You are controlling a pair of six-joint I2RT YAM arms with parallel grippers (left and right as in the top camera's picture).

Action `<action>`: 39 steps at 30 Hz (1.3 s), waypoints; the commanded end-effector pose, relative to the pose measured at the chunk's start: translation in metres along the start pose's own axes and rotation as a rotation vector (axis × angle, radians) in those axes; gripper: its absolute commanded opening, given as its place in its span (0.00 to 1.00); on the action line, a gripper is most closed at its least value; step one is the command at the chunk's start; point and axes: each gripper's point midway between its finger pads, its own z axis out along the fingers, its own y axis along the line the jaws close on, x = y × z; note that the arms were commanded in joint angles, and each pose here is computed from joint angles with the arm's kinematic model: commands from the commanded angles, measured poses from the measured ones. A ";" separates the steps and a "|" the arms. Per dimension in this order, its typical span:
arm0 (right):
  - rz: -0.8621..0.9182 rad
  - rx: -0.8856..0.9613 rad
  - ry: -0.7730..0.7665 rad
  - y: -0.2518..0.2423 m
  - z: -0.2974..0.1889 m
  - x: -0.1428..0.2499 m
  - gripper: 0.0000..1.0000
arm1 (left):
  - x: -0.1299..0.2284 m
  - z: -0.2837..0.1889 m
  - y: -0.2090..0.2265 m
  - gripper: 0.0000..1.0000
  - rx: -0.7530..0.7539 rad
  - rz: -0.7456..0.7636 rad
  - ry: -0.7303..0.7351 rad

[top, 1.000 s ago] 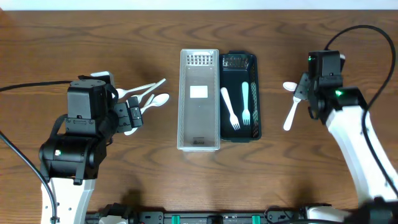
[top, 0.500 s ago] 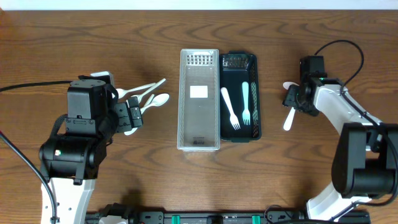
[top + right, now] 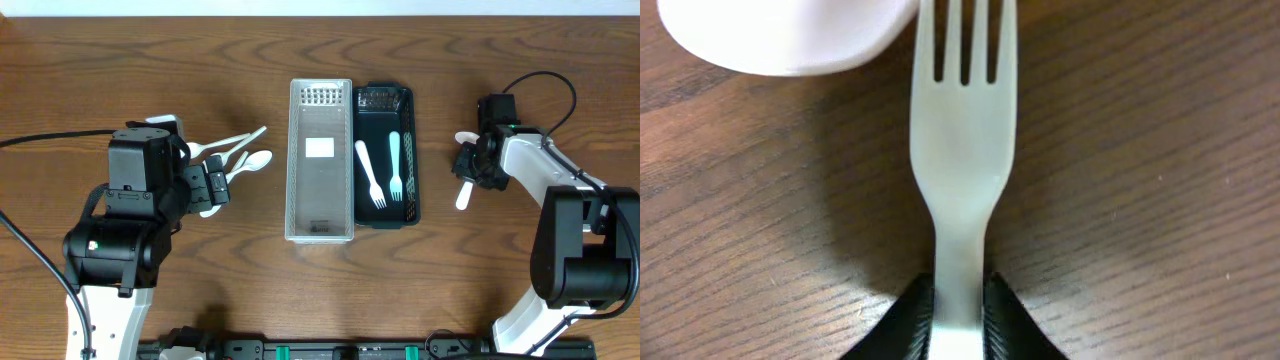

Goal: Pack container
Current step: 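Grasp the remaining white fork with the right gripper, then place the white fork into the black tray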

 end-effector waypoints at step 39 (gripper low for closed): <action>-0.526 -0.369 -0.247 0.194 -0.115 0.053 0.68 | -0.006 -0.004 -0.001 0.98 0.002 0.017 -0.014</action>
